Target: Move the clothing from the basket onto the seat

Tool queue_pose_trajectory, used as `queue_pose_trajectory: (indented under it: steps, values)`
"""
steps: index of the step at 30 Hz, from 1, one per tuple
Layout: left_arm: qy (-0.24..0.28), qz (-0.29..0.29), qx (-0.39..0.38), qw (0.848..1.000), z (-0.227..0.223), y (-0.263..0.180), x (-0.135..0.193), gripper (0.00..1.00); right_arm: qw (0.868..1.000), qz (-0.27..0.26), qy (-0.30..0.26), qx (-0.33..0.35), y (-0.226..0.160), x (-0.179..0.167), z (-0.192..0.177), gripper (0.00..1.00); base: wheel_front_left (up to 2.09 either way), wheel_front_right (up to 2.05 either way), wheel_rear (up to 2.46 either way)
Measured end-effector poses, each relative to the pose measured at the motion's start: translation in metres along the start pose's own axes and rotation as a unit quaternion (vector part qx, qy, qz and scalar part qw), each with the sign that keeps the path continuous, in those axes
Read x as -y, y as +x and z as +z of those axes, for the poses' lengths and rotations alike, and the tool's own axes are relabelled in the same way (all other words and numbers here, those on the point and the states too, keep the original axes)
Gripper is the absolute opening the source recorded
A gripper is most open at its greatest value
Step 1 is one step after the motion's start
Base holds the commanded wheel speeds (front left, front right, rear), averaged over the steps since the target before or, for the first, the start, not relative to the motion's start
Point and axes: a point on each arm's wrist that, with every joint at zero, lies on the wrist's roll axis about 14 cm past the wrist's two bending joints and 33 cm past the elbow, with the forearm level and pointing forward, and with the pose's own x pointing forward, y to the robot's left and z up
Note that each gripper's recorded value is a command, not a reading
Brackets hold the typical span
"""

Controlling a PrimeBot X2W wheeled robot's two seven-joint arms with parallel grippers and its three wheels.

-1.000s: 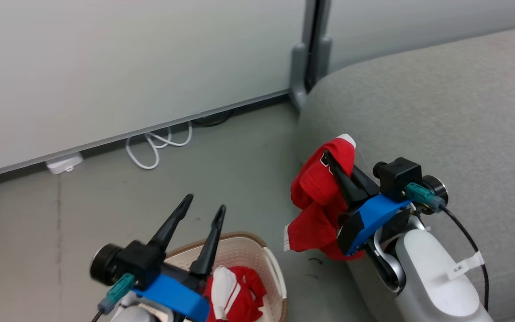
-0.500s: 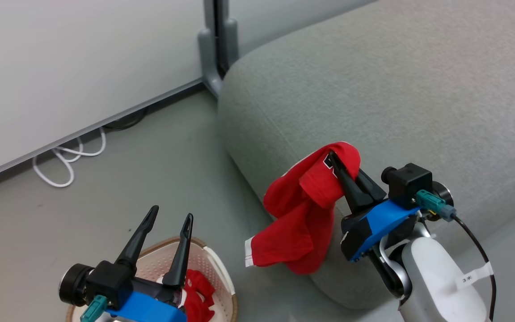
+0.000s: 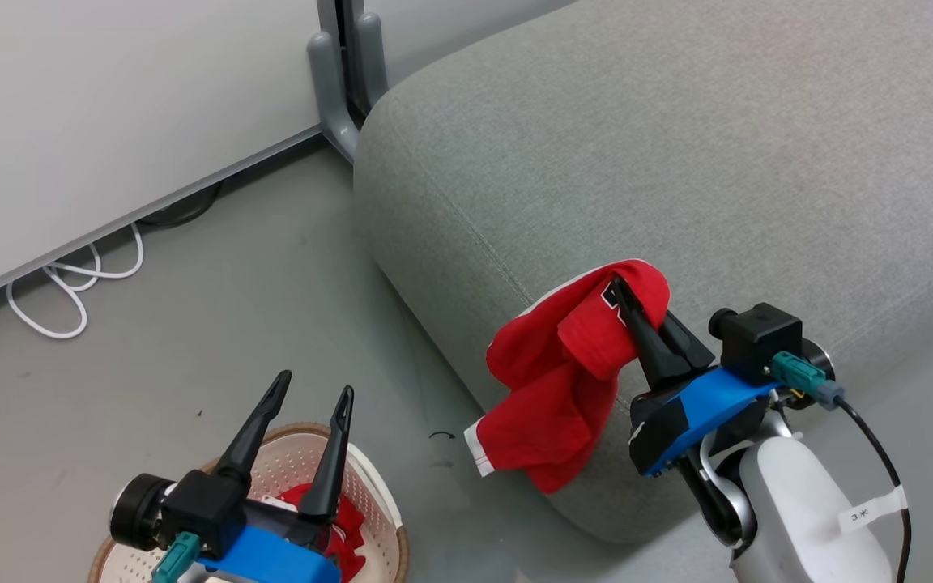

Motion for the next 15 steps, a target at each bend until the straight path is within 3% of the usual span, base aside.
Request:
queue_pose_trajectory:
  steps: [8,15]
  values:
    - [-0.001,0.011,-0.003,1.000,-0.006,0.000,-0.012,1.00,1.000,0.009,-0.013,0.015,0.024,-0.004,0.015,0.00,0.00,0.00,0.00]
    - [-0.003,0.017,-0.004,1.000,-0.013,0.003,-0.028,1.00,0.998,-0.028,-0.021,0.050,0.065,0.024,0.049,0.00,0.00,0.00,0.00]
